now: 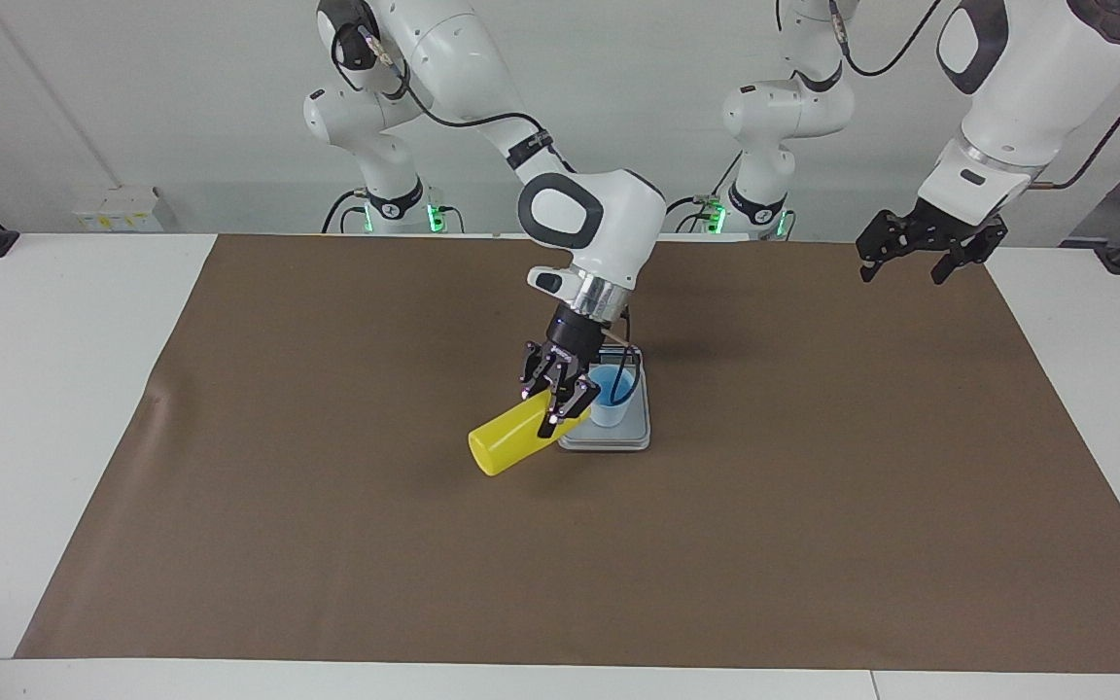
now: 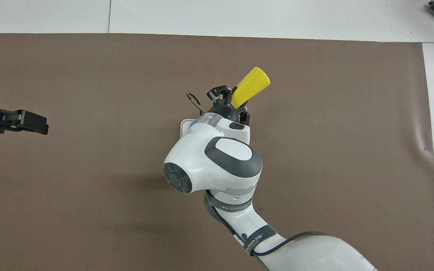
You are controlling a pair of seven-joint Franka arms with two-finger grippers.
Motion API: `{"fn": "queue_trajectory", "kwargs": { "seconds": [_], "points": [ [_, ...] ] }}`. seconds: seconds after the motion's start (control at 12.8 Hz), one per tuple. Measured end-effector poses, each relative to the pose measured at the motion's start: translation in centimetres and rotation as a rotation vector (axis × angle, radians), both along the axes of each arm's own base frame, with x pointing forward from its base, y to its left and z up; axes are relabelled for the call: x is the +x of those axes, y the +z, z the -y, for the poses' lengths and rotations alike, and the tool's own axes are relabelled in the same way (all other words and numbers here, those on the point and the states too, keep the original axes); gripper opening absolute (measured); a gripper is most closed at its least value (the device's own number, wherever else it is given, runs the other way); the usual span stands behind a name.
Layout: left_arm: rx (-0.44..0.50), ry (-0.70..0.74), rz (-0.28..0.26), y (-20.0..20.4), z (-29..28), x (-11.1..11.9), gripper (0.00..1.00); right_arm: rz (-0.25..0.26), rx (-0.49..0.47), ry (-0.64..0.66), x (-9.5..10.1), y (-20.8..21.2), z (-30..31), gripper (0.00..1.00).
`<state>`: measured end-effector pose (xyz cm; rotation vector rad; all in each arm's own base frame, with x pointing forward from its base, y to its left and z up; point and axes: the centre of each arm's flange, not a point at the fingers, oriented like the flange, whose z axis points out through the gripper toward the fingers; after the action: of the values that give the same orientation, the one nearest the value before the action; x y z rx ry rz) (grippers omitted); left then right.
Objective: Pour seasoning into cup on scale with both arms
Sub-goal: 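Tilt the yellow bottle over the blue cup with the right gripper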
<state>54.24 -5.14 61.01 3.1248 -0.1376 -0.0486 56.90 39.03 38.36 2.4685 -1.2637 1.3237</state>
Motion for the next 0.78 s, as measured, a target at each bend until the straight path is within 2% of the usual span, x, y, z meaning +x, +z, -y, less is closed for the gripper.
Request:
{"fn": "queue_trajectory", "kwargs": {
  "seconds": [0.47, 0.78],
  "points": [
    [0.000, 0.000, 0.000, 0.00, 0.00, 0.00, 1.00, 0.011, -0.025, 0.026, -0.29, -0.44, -0.18, 0.47],
    [0.000, -0.001, 0.000, 0.00, 0.05, -0.01, 1.00, 0.054, -0.013, 0.014, -0.36, -0.41, -0.35, 0.47]
  ]
}}
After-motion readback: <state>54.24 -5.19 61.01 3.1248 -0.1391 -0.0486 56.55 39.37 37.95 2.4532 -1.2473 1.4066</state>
